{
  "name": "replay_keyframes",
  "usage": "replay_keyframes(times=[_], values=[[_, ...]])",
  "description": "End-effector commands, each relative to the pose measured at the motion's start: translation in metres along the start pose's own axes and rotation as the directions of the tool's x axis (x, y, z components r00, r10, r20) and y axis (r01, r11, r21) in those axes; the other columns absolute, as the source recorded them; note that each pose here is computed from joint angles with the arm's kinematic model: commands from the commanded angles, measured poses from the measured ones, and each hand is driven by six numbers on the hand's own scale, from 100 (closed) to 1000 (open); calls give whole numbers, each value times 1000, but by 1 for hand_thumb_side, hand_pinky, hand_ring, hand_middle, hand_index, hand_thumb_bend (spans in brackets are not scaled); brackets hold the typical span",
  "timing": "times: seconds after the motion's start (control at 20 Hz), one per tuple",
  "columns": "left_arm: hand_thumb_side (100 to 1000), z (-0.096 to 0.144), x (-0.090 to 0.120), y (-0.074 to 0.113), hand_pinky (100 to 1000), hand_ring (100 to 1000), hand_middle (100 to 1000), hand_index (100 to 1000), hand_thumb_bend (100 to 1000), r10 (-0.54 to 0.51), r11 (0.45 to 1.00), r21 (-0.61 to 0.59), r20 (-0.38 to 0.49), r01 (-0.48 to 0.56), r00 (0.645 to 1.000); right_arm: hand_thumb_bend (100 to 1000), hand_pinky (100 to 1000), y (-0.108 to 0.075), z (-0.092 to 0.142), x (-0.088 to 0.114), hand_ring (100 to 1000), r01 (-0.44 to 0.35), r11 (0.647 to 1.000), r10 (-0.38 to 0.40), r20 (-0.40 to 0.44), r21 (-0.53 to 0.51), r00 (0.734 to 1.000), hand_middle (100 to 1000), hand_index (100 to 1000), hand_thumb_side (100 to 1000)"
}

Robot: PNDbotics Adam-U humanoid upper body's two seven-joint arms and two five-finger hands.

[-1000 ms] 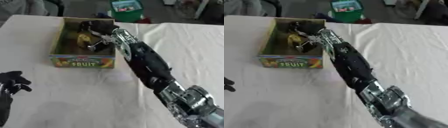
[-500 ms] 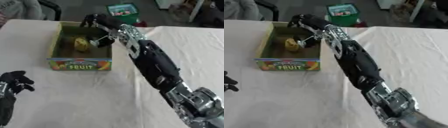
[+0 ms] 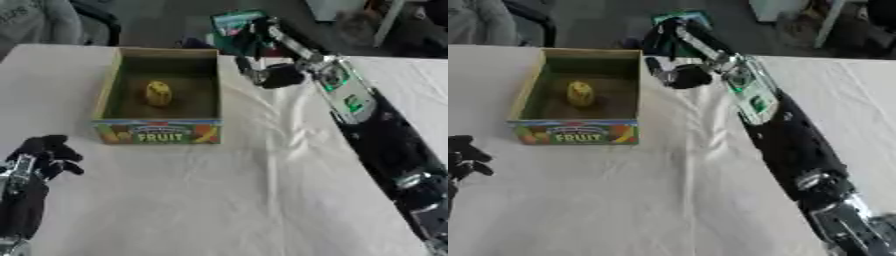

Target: Pick up objects on the table and place them in the box.

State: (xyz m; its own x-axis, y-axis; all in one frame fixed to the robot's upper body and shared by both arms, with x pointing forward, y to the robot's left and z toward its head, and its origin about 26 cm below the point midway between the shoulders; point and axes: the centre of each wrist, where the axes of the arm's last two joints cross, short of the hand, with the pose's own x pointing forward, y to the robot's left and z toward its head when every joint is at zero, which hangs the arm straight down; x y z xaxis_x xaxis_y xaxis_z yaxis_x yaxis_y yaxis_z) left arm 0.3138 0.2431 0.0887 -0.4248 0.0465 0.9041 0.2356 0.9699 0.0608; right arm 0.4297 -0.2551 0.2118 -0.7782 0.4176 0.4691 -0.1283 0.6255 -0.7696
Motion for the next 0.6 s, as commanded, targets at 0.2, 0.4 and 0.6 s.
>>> replay_keyframes(times=[0.2,0.4,0.6], values=[[759,0,9,11,483,572,505,693,100,-43,998,37,25,42,999,100,391,-26,45,16,576,242,949,-255,-39,-202,966,573,694,415],[760,0,9,12,483,572,505,693,100,-46,998,48,27,45,999,100,386,-21,71,19,571,336,891,-375,-76,-307,924,561,686,428],[761,1,8,13,483,572,506,693,100,-48,997,56,24,47,999,100,385,-13,90,19,568,371,853,-437,-113,-366,892,557,683,448]])
